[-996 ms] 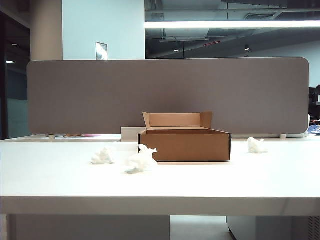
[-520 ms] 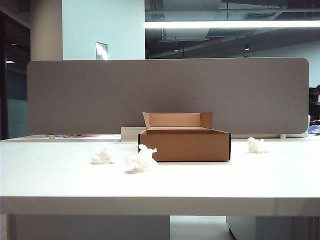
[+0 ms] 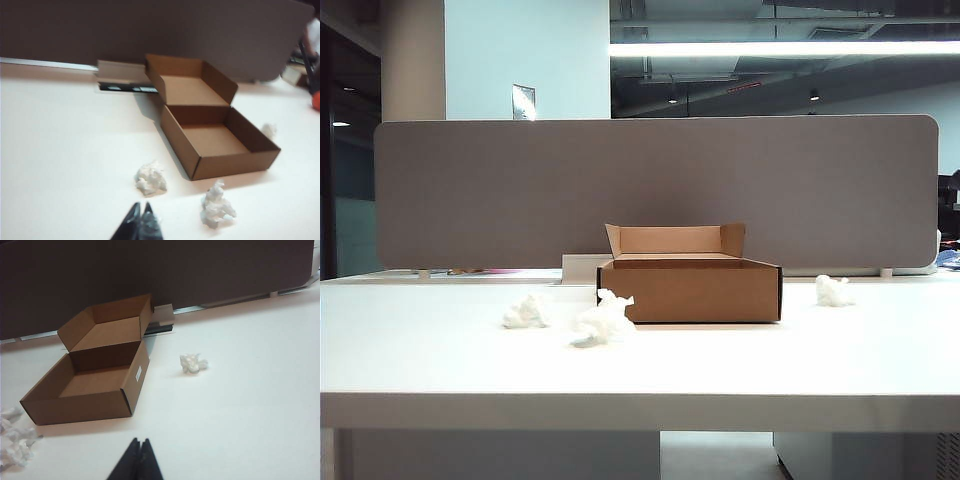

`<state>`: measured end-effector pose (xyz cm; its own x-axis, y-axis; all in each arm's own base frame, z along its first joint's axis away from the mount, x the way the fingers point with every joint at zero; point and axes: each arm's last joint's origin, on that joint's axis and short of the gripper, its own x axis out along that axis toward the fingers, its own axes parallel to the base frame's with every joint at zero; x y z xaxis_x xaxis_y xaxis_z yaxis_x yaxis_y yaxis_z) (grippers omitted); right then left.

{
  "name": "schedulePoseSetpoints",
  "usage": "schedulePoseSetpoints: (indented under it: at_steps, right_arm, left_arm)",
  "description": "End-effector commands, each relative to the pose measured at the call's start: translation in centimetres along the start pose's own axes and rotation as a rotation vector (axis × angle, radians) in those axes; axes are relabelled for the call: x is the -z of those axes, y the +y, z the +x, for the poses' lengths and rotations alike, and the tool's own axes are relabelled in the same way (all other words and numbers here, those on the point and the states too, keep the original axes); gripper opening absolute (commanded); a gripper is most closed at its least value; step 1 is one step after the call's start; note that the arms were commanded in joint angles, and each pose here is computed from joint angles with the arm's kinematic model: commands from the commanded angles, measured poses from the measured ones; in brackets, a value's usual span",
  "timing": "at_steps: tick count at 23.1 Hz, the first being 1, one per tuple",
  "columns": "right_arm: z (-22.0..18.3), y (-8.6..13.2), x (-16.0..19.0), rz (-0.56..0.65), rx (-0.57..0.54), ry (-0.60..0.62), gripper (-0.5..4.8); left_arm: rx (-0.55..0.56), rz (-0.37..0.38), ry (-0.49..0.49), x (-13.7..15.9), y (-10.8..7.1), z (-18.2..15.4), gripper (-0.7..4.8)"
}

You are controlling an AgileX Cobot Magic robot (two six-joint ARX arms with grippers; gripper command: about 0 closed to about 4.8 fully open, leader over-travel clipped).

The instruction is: Pick up all the paper balls on the table and put them in the paper box.

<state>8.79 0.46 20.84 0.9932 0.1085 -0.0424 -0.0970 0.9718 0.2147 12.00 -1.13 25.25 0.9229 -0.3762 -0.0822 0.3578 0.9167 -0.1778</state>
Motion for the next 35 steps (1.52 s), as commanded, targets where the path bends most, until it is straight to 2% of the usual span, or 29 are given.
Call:
schedulePoseSetpoints:
  at_steps: [1,7,17,19,21,23,24,25,33,35]
  right_arm:
    - [-0.1,0.1,-0.2,0.002,-0.004,0.004,-0.06]
    - [-0.1,0.1,-0.2,0.002,-0.021,0.010,-0.06]
    - [-0.1,0.2,0.0,0.004,-0.046,0.039,-0.06]
    - [-0.1,0.2,0.0,0.004,-0.047,0.039,-0.06]
    - [-0.1,0.2,0.0,0.005,-0.067,0.044,-0.06]
    - [-0.1,0.2,0.0,0.008,-0.071,0.046,-0.06]
    - [0.0,0.3,-0.2,0.009,-0.068,0.055,-0.06]
    - [0.1,0.3,-0.4,0.009,-0.067,0.062,-0.06]
    - [2.0,0.4,-1.8,0.014,-0.043,0.160,-0.06]
    - [2.7,0.5,-2.2,0.016,-0.046,0.175,-0.06]
  left_arm:
    - [0.037,0.023,0.007,-1.1,0.2,1.1,-0.05]
    - [0.044,0.030,0.095,-2.6,1.1,4.1,-0.05]
    - [0.057,-0.012,0.206,-3.9,2.6,10.0,-0.05]
    - [0.071,-0.002,0.220,-3.8,2.7,11.3,-0.05]
    - [0.121,0.056,0.273,-3.1,2.2,13.4,-0.04]
    - [0.151,0.065,0.318,-2.4,1.8,15.2,0.09]
    - [0.155,0.063,0.344,-2.0,1.8,16.3,0.62]
    - [0.161,0.060,0.357,-1.8,1.7,16.8,0.83]
    - [0.159,0.052,0.405,-1.1,2.1,20.2,0.95]
    - [0.151,0.050,0.417,-0.8,2.3,20.9,1.27]
